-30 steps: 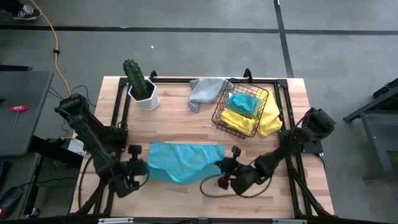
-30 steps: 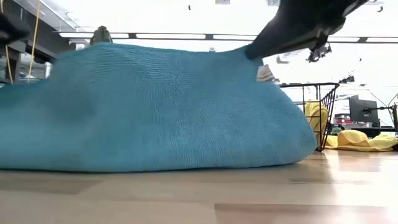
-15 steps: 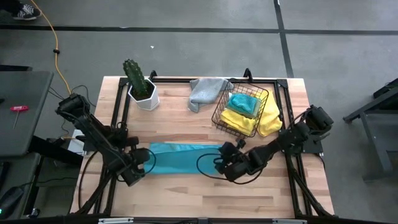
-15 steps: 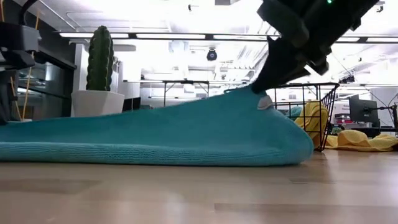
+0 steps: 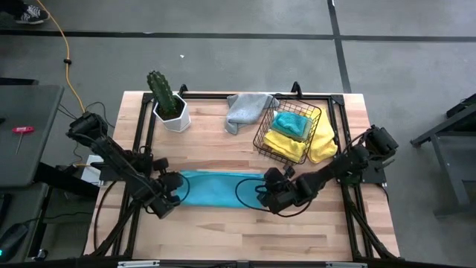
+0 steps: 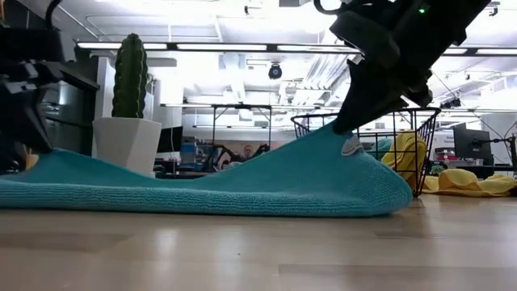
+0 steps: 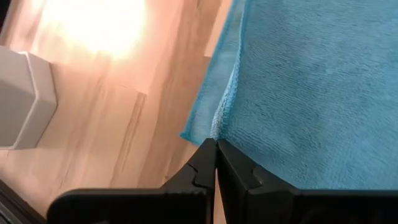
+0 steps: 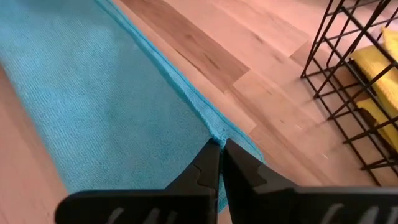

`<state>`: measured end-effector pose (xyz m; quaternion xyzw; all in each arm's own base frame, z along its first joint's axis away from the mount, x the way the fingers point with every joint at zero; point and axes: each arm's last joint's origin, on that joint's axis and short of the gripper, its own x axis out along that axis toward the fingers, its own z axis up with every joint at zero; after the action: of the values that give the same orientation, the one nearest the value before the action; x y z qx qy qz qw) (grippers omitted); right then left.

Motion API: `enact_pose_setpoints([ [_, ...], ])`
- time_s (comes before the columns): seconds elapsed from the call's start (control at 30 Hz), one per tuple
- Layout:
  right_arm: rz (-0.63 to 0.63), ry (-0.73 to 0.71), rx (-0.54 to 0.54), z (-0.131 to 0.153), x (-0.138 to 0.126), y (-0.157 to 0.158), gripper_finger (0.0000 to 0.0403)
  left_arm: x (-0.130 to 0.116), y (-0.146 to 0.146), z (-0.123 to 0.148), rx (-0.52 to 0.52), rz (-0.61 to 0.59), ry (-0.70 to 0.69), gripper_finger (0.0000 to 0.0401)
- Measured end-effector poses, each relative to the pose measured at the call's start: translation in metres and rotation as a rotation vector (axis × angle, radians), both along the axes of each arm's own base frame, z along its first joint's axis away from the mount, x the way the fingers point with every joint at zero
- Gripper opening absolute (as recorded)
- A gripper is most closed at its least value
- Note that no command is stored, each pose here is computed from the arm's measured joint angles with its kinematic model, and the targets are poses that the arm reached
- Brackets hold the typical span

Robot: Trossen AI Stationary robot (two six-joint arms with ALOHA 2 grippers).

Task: Fold microfiber towels
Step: Fold the blue microfiber towel

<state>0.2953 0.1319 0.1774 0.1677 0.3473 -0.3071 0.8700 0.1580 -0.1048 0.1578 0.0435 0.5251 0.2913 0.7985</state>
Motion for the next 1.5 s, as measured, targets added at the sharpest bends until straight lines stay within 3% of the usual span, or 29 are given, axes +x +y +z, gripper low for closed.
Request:
enact_pose_setpoints([
  [0.4,-0.026,-0.007,0.023,0.000,0.000,-0.001,0.0000,0.004,0.007,-0.001,-0.054,0.043,0.057,0.0002],
  [0.63,-0.054,-0.009,0.044,-0.001,0.002,-0.006,0.0009,0.004,0.007,-0.001,-0.038,-0.007,0.090,0.0034],
  [0.87,-0.073,-0.009,0.036,-0.001,0.005,-0.013,0.0115,0.002,0.009,0.000,-0.001,-0.023,0.117,0.0113],
  [1.03,-0.058,-0.027,0.018,0.011,0.003,-0.018,0.0195,0.004,0.009,0.016,0.067,-0.036,0.132,0.0171],
  [1.23,-0.052,-0.181,-0.102,0.044,-0.012,-0.008,0.0232,0.004,-0.003,0.038,-0.032,-0.151,-0.045,0.0203],
  [1.5,0.005,-0.326,-0.247,0.052,-0.007,0.017,0.0233,0.003,-0.016,0.049,-0.236,-0.469,-0.550,0.0195],
])
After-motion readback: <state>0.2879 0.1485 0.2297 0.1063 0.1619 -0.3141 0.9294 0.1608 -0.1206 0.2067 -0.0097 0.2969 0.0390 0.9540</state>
